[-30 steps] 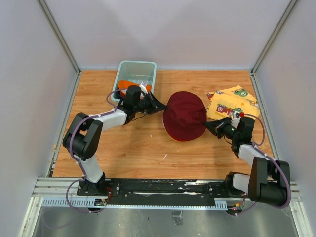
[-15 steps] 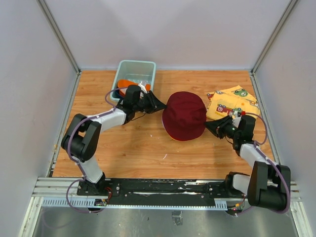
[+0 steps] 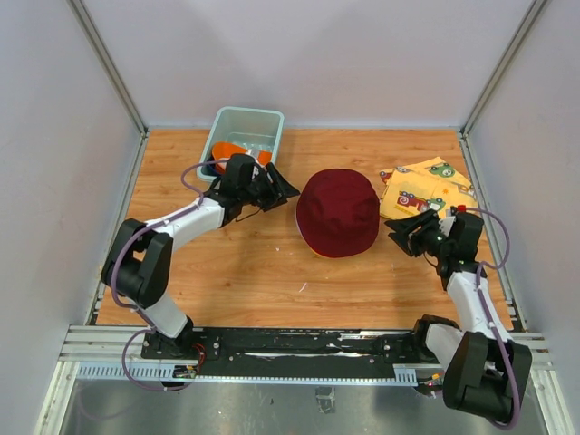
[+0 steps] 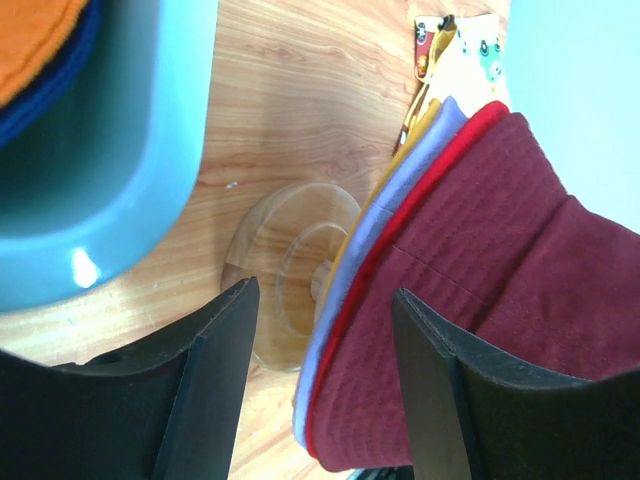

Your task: Stack the hats

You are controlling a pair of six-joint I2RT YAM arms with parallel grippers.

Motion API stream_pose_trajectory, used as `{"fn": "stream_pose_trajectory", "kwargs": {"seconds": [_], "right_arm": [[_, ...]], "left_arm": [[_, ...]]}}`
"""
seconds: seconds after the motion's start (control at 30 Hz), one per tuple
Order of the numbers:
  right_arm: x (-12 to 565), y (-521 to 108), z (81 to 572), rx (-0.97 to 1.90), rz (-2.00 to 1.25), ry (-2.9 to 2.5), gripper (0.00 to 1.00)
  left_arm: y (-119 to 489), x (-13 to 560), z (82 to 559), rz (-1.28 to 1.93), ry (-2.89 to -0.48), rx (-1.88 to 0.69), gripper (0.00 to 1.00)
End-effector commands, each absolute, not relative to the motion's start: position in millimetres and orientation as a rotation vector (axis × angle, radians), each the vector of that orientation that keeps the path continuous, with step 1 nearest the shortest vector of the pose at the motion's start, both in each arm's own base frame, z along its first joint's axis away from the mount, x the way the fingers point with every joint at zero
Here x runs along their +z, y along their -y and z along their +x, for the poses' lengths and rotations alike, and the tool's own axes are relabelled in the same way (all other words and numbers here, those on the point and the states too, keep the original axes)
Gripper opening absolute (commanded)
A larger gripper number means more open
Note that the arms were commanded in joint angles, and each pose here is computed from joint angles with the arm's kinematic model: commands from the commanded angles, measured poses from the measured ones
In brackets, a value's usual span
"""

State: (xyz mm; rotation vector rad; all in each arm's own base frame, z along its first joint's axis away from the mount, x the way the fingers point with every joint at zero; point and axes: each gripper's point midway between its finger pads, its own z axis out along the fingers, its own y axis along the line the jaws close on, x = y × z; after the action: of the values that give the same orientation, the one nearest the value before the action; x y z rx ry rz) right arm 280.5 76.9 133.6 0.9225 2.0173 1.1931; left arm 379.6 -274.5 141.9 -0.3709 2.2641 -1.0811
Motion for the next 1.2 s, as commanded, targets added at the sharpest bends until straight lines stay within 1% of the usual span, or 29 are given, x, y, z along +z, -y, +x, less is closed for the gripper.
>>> {"fn": "stream_pose_trajectory", "kwargs": {"seconds": [0.0, 0.17, 0.33, 0.43, 0.57, 0.63, 0.73, 0.8, 0.9, 1.03, 1.17], "right_arm": [[148, -68, 276, 1.131, 0.900, -2.019, 0.47], [156, -68, 272, 1.114, 0.875, -2.023, 0.48], [165, -64, 275, 1.076, 0.858, -2.017, 0.49], [182, -58, 285, 1.041, 0.837, -2.007, 0.49], [209, -49, 310, 1.002, 0.805, -2.003, 0.49], [214, -44, 322, 0.985, 0.803, -2.021, 0.50], [224, -40, 339, 0.973, 0.802, -2.014, 0.49], [230, -38, 347, 0.966, 0.794, -2.008, 0.50], [236, -40, 356, 0.962, 0.780, -2.005, 0.50], [236, -40, 365, 0.965, 0.777, -2.005, 0.50], [234, -41, 369, 0.967, 0.777, -2.005, 0.50]], "left_arm": [[271, 190, 379, -0.391, -2.164, -1.132, 0.61], [265, 257, 381, -0.364, -2.027, -1.146, 0.64], [218, 312, 402, -0.392, -1.905, -0.874, 0.71], [180, 321, 420, -0.474, -1.888, -0.773, 0.72], [128, 300, 446, -0.583, -1.963, -0.625, 0.72], [109, 283, 453, -0.620, -2.008, -0.560, 0.72], [87, 257, 456, -0.668, -2.053, -0.495, 0.69], [80, 242, 456, -0.687, -2.080, -0.486, 0.67], [75, 224, 458, -0.707, -2.112, -0.472, 0.66], [71, 213, 464, -0.723, -2.122, -0.465, 0.62], [71, 202, 468, -0.722, -2.149, -0.461, 0.62]]}}
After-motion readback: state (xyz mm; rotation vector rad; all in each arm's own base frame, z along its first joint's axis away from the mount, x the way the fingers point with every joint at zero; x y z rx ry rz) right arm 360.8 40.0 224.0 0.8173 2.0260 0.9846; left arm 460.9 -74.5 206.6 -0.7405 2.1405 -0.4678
